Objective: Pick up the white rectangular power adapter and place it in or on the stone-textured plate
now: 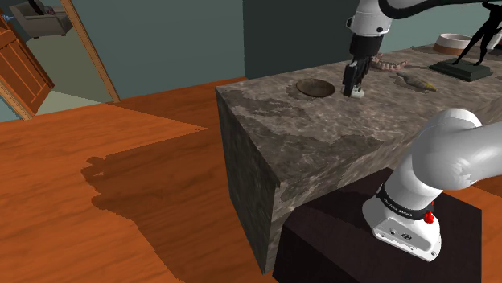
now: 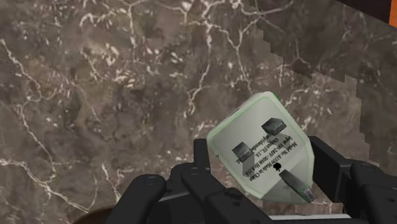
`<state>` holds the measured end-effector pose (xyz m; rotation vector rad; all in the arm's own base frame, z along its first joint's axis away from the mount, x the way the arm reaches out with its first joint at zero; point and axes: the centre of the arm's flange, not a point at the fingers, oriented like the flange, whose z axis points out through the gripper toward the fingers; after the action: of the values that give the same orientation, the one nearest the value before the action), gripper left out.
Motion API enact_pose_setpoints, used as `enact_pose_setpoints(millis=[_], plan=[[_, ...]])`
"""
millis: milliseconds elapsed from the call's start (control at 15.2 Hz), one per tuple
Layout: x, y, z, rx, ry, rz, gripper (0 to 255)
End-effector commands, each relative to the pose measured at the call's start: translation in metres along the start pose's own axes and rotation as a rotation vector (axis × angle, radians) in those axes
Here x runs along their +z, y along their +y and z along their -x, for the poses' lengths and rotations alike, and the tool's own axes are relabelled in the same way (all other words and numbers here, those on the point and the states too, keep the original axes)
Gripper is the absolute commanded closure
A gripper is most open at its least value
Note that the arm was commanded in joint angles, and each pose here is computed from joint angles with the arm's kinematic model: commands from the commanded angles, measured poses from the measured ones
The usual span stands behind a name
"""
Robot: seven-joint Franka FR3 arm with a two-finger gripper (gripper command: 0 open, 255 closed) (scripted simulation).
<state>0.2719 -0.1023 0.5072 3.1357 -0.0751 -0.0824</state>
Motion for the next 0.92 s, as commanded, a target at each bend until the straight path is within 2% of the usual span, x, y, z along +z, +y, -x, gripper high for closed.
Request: enact_pose_setpoints(millis=[0, 858], plan=[[0.000, 0.015, -0.023, 0.000, 0.000, 0.001, 255], [-0.006, 0.114, -0.163, 0.000, 0.000, 0.001, 255]])
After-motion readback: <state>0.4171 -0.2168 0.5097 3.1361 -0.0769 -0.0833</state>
